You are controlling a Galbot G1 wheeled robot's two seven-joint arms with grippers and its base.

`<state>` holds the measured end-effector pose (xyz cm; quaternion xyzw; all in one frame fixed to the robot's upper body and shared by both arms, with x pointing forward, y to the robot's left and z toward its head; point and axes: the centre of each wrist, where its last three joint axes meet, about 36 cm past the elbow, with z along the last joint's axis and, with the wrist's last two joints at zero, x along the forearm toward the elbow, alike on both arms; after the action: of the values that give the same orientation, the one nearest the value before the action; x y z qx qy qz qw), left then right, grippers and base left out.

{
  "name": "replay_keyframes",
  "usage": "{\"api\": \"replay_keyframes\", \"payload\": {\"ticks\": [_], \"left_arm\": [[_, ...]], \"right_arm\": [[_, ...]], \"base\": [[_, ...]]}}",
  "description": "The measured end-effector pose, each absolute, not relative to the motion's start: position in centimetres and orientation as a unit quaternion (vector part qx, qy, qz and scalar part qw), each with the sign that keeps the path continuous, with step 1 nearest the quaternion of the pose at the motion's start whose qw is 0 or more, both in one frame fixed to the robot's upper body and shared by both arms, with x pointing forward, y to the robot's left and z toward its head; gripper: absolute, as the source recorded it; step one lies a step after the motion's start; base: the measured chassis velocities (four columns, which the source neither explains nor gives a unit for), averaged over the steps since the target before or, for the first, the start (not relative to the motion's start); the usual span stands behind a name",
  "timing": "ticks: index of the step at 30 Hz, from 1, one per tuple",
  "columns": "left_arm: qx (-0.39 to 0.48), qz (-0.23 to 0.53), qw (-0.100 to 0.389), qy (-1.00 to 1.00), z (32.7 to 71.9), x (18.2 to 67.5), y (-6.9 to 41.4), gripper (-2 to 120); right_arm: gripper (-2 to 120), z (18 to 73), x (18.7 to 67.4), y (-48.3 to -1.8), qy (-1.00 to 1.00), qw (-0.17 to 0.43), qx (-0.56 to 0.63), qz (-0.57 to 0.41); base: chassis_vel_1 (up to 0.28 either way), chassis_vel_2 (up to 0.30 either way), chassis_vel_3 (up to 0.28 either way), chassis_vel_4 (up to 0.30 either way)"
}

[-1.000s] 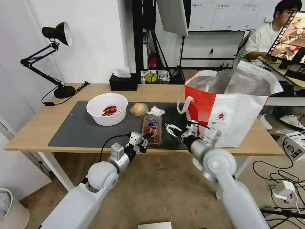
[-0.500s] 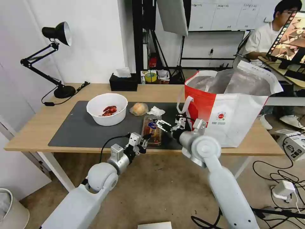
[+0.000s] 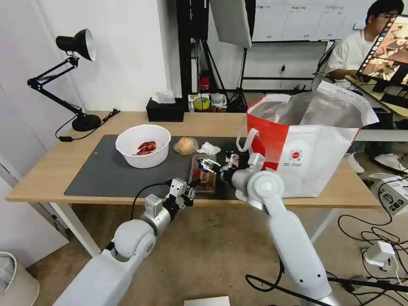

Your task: Pick up the trash from the table and place it into the takeout bag.

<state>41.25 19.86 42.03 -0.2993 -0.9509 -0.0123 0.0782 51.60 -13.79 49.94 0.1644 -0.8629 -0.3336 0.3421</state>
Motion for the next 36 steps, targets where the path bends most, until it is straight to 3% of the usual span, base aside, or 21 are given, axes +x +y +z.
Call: {"api": "replay_keyframes", "payload": {"ticks": [36], "left_arm": [[-0.299,-0.01,0.073,-0.951,42.0,41.4,19.8,0]], "right_arm": [[100,50.1,54.6,-11.8,-0.852,0.369,0.143,-0.342]], "base": [[0.0,0.0,0.0,0.0]]}}
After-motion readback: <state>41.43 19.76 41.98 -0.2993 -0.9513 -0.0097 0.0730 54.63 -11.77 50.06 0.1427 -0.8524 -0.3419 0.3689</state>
